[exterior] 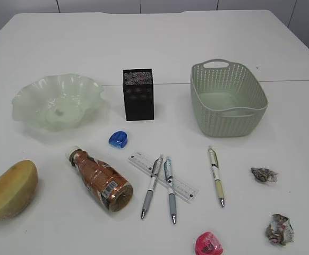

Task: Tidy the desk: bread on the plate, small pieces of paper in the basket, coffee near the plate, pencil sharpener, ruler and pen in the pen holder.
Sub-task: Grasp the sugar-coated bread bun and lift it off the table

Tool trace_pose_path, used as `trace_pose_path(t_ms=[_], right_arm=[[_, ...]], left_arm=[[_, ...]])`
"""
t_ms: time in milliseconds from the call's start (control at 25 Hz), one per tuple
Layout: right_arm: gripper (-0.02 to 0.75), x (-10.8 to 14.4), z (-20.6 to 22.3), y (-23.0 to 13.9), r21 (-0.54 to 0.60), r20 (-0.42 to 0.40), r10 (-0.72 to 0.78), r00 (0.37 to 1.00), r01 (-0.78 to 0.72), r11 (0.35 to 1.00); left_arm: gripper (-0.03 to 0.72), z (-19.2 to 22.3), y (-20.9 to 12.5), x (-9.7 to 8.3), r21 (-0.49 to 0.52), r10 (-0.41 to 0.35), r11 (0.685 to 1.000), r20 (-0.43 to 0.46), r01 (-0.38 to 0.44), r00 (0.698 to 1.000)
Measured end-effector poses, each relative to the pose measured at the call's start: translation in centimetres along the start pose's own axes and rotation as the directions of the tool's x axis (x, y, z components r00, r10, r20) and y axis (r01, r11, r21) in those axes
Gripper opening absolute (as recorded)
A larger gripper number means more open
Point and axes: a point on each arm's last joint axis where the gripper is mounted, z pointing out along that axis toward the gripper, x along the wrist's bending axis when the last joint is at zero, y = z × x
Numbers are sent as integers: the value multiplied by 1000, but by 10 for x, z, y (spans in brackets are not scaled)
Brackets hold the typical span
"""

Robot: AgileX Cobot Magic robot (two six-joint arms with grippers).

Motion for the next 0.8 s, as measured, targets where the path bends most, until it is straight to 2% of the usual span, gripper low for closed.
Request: trace_pose_path(t_ms=[160, 280, 400, 600, 720, 800], right_arm=[[563, -1, -7, 19, -190, -16, 123, 992, -124, 974], [563, -4, -1, 32, -222, 0, 138, 990, -134, 966], [564, -5, 20, 48, -162, 11, 153, 988, -150, 975], [563, -4, 62, 64, 5, -5, 209, 978, -209, 978], [563, -5, 81, 75, -1, -8, 223, 975, -223, 975], [563, -4, 89, 77, 25, -9, 242, 970, -242, 970]], left_arm=[[423, 1, 11, -5, -34, -25, 999, 41, 26, 999], [424, 11, 26, -7, -63, -42, 997, 53, 46, 998], [423, 30, 40, -7, -33, -51, 998, 32, 52, 998], [423, 72, 51, -4, 135, -70, 988, -20, 72, 997], [423, 102, 57, -3, 205, -67, 976, -36, 73, 997], [423, 123, 59, -5, 258, -35, 965, -21, 39, 999]])
